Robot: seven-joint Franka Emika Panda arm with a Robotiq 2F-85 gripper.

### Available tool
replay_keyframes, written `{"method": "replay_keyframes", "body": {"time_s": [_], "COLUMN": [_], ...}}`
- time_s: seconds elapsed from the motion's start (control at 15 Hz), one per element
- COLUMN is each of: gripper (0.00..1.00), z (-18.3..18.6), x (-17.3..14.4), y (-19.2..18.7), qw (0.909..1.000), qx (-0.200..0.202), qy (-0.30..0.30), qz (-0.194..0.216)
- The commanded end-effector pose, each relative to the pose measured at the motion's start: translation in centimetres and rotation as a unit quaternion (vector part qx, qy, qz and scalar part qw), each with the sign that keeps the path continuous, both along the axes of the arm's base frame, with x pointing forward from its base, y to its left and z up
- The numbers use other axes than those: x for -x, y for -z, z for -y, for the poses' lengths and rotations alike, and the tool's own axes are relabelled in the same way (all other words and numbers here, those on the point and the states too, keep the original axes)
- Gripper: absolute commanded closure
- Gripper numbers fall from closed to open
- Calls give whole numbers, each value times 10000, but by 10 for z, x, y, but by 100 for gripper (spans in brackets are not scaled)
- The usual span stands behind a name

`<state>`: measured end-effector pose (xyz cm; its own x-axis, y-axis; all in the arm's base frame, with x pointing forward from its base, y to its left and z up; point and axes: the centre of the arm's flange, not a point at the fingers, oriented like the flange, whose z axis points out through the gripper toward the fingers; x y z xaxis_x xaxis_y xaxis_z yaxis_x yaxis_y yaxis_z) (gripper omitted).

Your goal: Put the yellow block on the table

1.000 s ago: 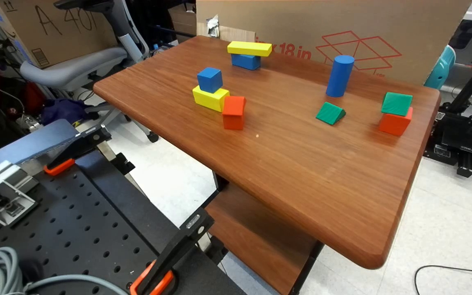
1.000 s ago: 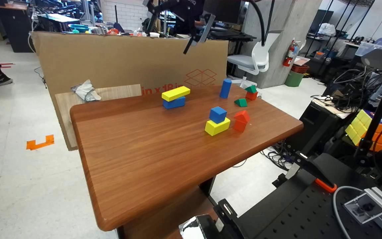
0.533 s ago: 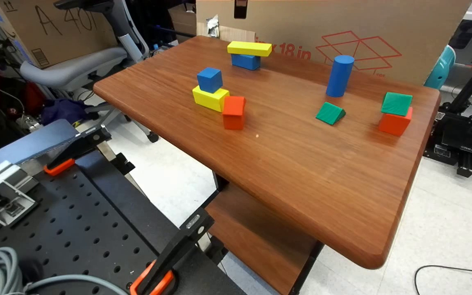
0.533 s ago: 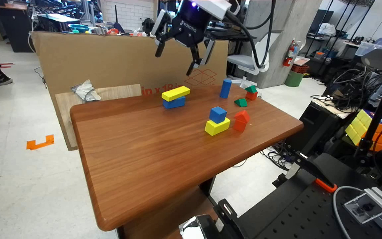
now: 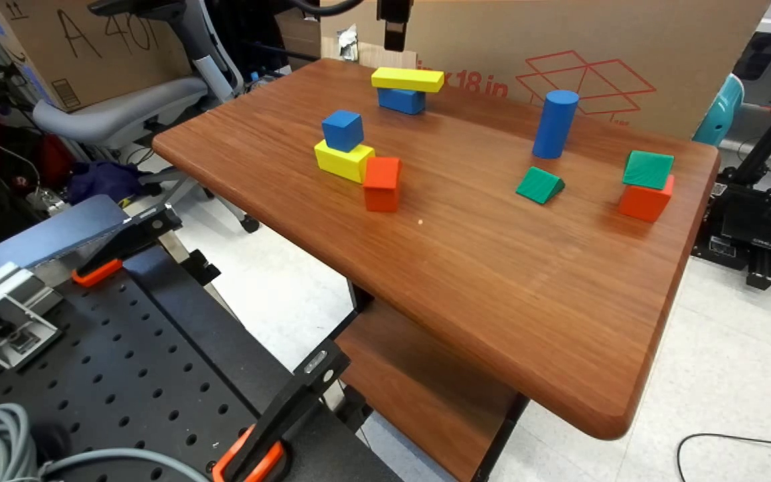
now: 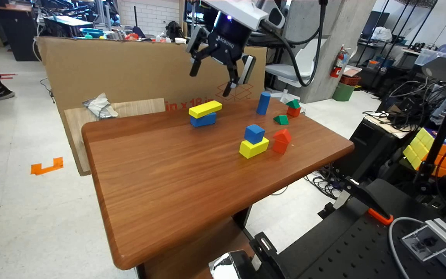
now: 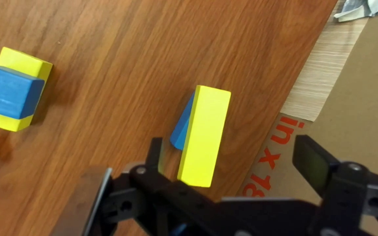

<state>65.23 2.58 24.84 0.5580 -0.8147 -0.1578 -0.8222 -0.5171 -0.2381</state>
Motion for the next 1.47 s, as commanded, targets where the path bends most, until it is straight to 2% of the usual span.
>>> {"method": "replay_keyframes", "body": {"time_s": [0.0,0.47,0.8,0.87,0.93,1.4], "gripper": [0,0,0,25,26,80], "z": [6,12,13,13,12,11], "x": [-19,-30,-32,-32,-33,-33], "y": [12,44,53,53,53,49], "qw": [9998,9970,9946,9943,9942,9943], "qx": [-14,29,30,22,26,23], "qy": [194,506,633,637,626,628], "qz": [-96,-586,-823,-858,-874,-860]}}
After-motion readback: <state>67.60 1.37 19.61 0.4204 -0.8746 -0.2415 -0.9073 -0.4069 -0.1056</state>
